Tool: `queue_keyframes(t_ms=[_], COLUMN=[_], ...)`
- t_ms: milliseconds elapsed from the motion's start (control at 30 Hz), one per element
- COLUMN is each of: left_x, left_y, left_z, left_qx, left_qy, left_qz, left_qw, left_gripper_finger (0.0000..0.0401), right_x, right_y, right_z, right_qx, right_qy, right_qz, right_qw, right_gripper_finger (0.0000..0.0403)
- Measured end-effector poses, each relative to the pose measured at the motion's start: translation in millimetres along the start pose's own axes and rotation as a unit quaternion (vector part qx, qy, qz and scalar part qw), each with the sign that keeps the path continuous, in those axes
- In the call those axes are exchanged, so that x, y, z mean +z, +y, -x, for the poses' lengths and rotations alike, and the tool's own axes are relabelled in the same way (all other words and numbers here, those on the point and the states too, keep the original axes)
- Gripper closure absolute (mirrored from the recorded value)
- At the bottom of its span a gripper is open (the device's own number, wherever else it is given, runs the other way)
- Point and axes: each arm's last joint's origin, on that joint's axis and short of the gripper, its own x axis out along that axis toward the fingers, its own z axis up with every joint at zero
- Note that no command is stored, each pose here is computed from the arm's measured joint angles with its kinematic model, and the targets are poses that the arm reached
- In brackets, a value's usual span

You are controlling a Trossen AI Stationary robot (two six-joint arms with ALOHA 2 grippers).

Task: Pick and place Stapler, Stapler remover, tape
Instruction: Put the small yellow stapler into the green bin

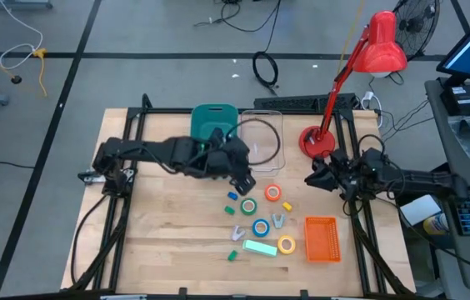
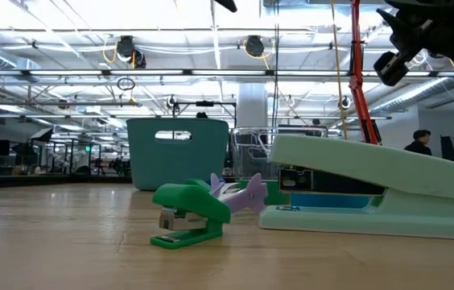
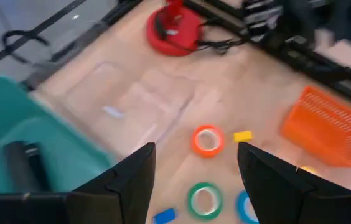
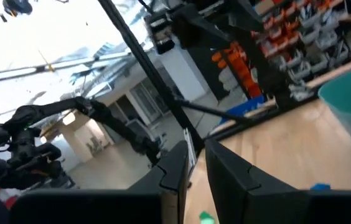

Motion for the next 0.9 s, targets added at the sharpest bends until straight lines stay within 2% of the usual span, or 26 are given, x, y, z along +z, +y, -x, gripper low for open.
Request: queue_keyframes(t_ms=[167, 333, 500, 667, 900], left_x=[-29, -56, -84, -106, -142], left_y=[-4, 12, 31, 45, 69], left_z=[-18, -17, -22, -28, -33], left_qx=[-0.034, -0.049, -0.066, -0.088, -0.111], left_qy=[-0.017, -0.053, -0.075, -0.096, -0.095], left_qz=[0.013, 0.026, 0.027, 0.033, 0.036], left_qw=[0.999, 0.997, 0.995, 0.991, 0.989], left_gripper_finger=[0.0173, 0.0174, 0.0173, 0.0174, 0.0173], right_x=[-5, -16, -10, -1, -2], right_y=[-6, -10, -6, -1, 3], right_z=[-7, -12, -20, -30, -48], right_qx=[-0.006, -0.023, -0.064, -0.127, -0.201], right_qy=[0.041, 0.096, 0.153, 0.21, 0.302], right_qz=[-0.021, -0.056, -0.057, -0.046, -0.063], right_qw=[0.999, 0.994, 0.984, 0.968, 0.93], right_gripper_finger=[0.0353, 0.0353, 0.0353, 0.0353, 0.0353])
